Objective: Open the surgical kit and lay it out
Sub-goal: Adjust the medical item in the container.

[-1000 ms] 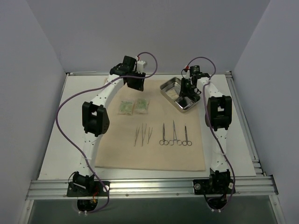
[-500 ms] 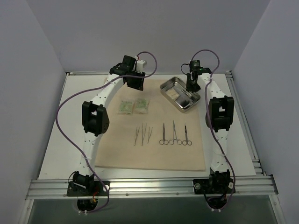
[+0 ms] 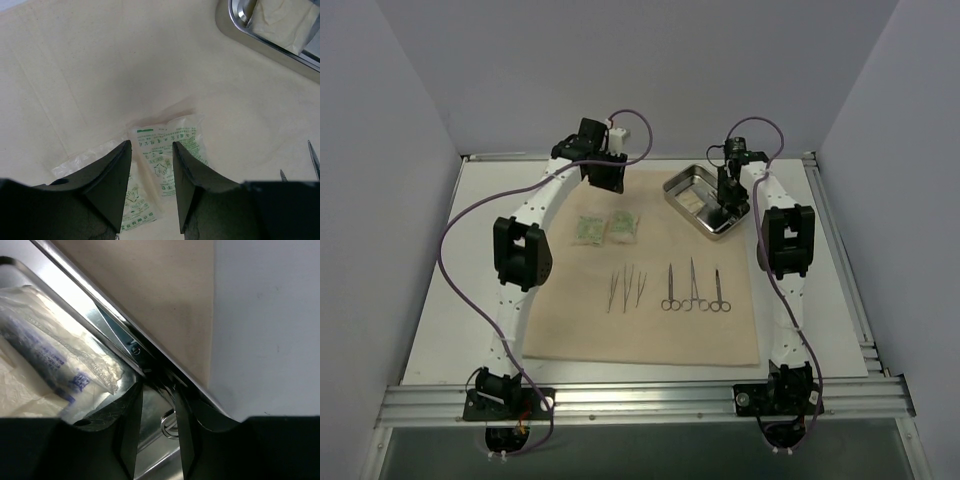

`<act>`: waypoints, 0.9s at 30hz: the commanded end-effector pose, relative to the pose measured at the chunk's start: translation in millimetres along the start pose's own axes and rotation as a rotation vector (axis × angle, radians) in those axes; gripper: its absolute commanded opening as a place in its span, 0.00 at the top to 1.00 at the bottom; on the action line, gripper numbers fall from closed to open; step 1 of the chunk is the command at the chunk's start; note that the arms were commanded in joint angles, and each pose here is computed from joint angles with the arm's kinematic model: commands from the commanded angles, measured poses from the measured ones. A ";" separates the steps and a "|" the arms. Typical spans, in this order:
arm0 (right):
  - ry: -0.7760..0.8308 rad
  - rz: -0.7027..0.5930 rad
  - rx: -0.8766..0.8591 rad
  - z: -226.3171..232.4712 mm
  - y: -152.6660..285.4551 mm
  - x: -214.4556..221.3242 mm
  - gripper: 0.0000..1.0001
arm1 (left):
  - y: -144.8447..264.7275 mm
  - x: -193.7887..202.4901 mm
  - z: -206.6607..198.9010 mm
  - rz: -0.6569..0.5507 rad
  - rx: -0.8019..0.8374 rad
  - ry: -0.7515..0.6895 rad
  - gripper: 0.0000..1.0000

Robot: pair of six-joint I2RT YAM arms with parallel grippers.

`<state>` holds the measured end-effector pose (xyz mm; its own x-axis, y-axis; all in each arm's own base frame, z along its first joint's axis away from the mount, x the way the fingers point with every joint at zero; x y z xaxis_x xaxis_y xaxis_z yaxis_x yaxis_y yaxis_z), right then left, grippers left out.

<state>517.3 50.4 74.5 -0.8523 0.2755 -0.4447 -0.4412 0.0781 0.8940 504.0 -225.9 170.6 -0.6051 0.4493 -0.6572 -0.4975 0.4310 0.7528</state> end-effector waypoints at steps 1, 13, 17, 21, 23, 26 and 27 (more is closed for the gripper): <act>0.008 0.104 -0.062 2.4 -16.2 19.3 0.71 | 2.9 -8.7 6.3 -0.044 -0.006 0.009 0.52; -0.077 0.176 -0.323 34.3 -9.7 27.6 0.88 | 5.4 -9.9 12.3 -0.051 -0.020 0.008 0.52; -0.075 0.130 -0.292 31.4 -5.8 14.9 0.86 | 6.8 -10.6 12.1 -0.052 -0.020 0.008 0.52; -0.046 0.061 -0.295 33.3 19.0 -6.7 0.81 | 7.5 -9.8 12.9 -0.049 -0.022 0.010 0.52; -0.035 0.019 -0.304 35.5 32.4 -18.0 0.78 | 7.4 -10.1 13.0 -0.050 -0.023 0.010 0.52; -0.028 -0.034 -0.294 34.3 53.9 -28.3 0.78 | 7.1 -9.9 12.6 -0.050 -0.019 0.011 0.52; -0.026 -0.055 -0.288 33.9 64.1 -31.0 0.78 | 6.9 -10.4 11.8 -0.051 -0.019 0.011 0.52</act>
<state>529.6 79.5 89.6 -0.8586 0.3201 -0.4003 -0.4763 -0.2093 0.8540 507.5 -217.9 170.5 -0.6119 0.4402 -0.6571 -0.5046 0.4225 0.7529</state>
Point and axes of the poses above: each gripper's point midway between its finger pads, its own y axis back along the fingers, its own z axis along the line the jaws close on, x = y × z, the point moved 6 cm from there along y, back along the fingers, and after that the axes turned 13 degrees about -y, right-handed, at the moved point
